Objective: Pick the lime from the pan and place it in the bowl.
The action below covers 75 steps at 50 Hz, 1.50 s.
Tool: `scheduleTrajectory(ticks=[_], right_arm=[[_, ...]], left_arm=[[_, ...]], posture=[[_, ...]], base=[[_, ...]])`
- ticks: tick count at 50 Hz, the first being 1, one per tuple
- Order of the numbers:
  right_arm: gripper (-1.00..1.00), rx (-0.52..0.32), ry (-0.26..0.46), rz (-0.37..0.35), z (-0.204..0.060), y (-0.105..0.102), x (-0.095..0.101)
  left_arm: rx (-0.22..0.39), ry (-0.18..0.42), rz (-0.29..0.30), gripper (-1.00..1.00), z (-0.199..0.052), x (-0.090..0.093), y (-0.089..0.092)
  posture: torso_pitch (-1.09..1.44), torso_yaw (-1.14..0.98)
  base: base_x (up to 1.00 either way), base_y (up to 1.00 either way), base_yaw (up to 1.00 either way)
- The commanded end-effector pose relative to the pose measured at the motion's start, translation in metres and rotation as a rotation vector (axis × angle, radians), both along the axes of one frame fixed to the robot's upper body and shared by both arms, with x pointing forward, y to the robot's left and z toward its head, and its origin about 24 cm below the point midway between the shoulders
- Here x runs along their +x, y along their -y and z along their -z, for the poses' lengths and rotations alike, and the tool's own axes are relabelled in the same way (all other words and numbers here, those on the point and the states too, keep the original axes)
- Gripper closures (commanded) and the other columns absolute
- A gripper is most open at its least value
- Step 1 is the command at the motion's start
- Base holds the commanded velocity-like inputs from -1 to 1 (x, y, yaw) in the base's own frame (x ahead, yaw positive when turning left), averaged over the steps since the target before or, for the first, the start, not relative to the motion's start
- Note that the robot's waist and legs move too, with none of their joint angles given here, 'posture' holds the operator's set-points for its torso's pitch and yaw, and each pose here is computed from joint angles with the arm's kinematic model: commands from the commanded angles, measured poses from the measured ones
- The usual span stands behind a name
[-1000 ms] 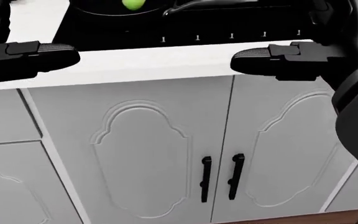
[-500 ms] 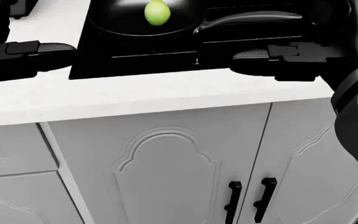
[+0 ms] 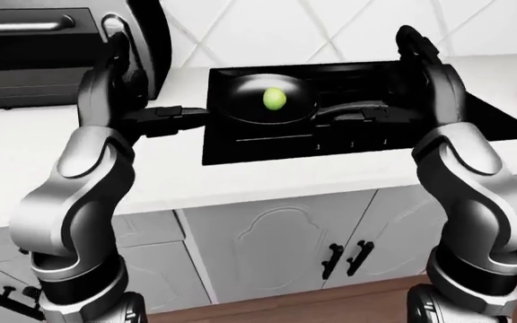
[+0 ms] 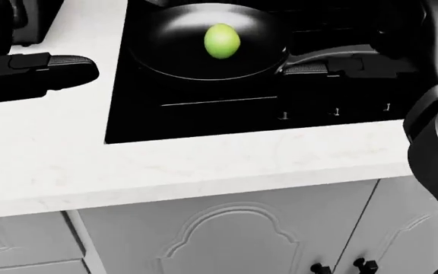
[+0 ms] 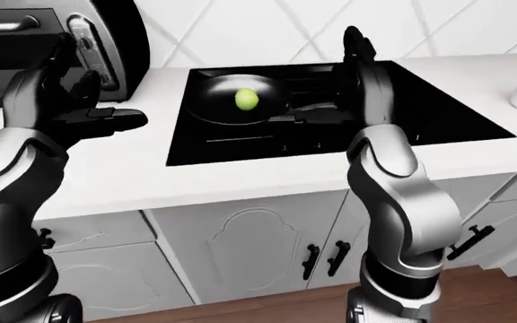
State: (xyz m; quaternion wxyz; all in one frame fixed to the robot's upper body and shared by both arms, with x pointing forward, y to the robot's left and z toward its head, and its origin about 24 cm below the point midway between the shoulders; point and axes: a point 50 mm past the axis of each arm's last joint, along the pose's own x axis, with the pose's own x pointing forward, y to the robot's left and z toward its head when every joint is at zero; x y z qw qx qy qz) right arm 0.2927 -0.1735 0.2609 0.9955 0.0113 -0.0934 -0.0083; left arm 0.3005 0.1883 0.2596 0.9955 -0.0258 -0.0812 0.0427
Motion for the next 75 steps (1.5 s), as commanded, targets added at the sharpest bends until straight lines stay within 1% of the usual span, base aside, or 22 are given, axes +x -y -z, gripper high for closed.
scheduleTrajectory(ticks=[1, 13, 43, 66, 75], right_arm=[[-1.0, 0.0, 0.075, 0.013, -0.0129, 0.0024, -0.0037], [-1.0, -0.004, 0.076, 0.018, -0.0131, 0.0021, -0.0031], [-1.0, 0.002, 0.079, -0.001, -0.014, -0.0009, -0.0042], [-1.0, -0.001, 0.091, 0.004, -0.0159, -0.0001, -0.0059], [-1.0, -0.006, 0.092, -0.001, -0.016, -0.0006, -0.0057]], left_arm=[[0.003, 0.077, 0.012, -1.0, -0.0146, -0.0038, 0.0025], [0.005, 0.077, 0.013, -1.0, -0.0139, -0.0035, 0.0025], [0.007, 0.074, 0.016, -1.0, -0.0132, -0.0034, 0.0034], [0.004, 0.076, 0.018, -1.0, -0.0131, -0.0041, 0.0032], [0.005, 0.075, 0.019, -1.0, -0.0132, -0.0038, 0.0036]], posture=[[0.0, 0.0], [0.0, 0.0], [0.0, 0.0], [0.0, 0.0], [0.0, 0.0]], base=[[0.23, 0.0, 0.0], [0.11, 0.0, 0.0], [0.0, 0.0, 0.0], [0.0, 0.0, 0.0], [0.24, -0.01, 0.0]])
